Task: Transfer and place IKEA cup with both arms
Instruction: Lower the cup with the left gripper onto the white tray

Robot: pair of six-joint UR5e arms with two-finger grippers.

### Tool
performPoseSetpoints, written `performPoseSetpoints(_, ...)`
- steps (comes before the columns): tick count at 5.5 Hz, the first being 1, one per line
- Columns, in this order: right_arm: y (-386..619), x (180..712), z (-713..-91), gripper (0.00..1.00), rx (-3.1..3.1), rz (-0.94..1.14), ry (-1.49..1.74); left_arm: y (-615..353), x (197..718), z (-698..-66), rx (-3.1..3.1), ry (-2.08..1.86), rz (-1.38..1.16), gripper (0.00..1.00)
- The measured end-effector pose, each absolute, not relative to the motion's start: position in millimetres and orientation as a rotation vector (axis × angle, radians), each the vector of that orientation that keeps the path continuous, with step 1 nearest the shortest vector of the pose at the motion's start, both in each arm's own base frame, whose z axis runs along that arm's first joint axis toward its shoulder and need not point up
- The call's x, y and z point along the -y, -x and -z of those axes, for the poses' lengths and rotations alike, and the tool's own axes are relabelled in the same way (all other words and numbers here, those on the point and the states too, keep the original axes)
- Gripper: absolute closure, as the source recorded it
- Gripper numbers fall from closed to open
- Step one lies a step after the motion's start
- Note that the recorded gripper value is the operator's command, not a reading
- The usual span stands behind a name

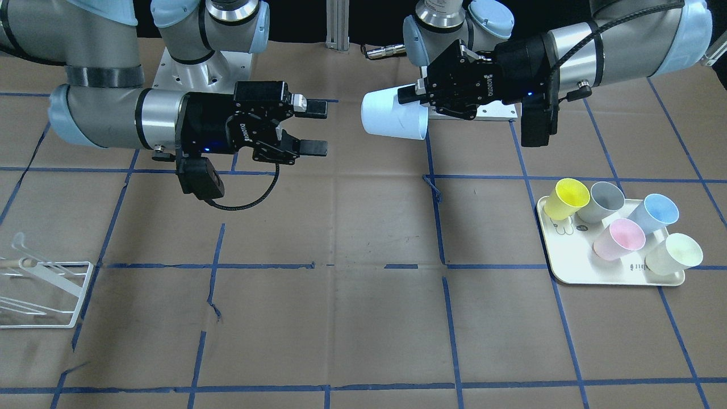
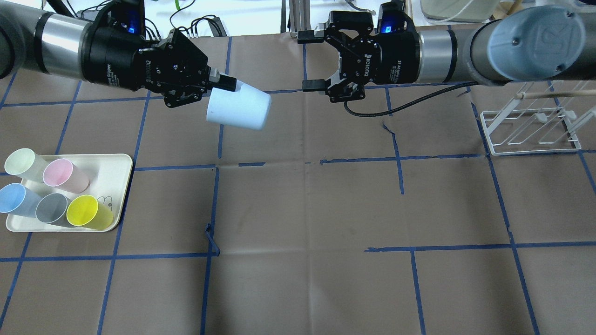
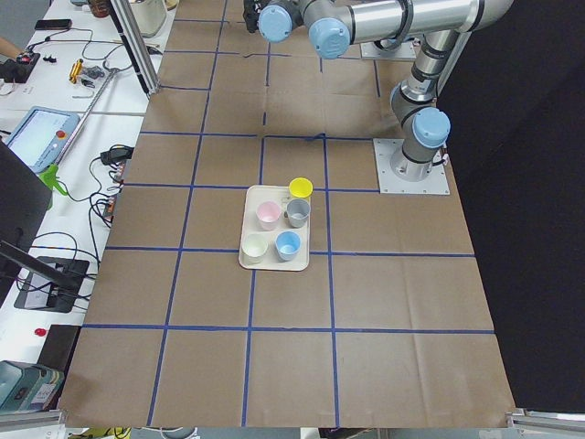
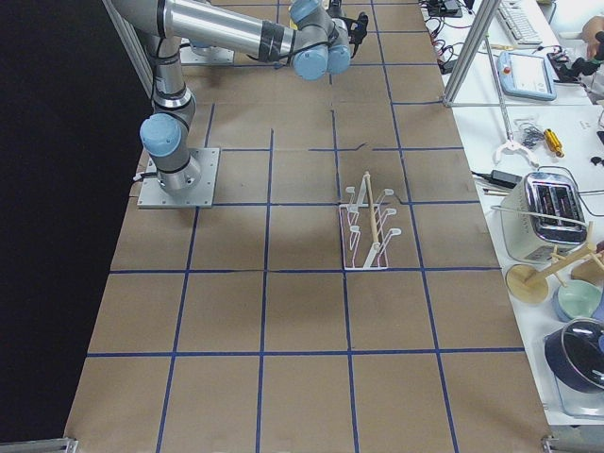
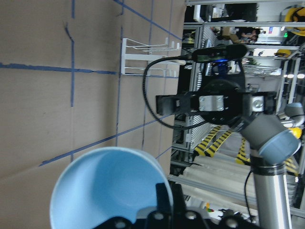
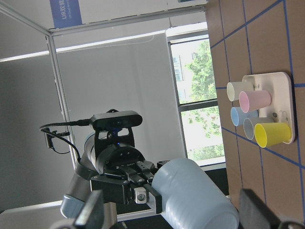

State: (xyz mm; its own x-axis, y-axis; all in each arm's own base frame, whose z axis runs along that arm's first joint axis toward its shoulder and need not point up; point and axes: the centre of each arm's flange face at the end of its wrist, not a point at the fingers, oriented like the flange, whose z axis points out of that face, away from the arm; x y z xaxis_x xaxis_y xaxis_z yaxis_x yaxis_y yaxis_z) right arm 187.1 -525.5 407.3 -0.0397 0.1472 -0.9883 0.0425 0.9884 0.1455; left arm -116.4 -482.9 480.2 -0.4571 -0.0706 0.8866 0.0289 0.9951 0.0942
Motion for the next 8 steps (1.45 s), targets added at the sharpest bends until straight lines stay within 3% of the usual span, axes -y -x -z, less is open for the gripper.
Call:
performPoseSetpoints(5,-133.5,523.9,-440.3,0.0,-2.583,-0.095,0.089,49.9,501.7,-416.7,2.843,-0.08,0.214,1.0)
performPoseSetpoints(8,-122.3,523.6,-496.7,0.0,-3.059,0.003,-0.05,-12.5,519.9,-351.8,3.128,-0.211,-0.009,1.0)
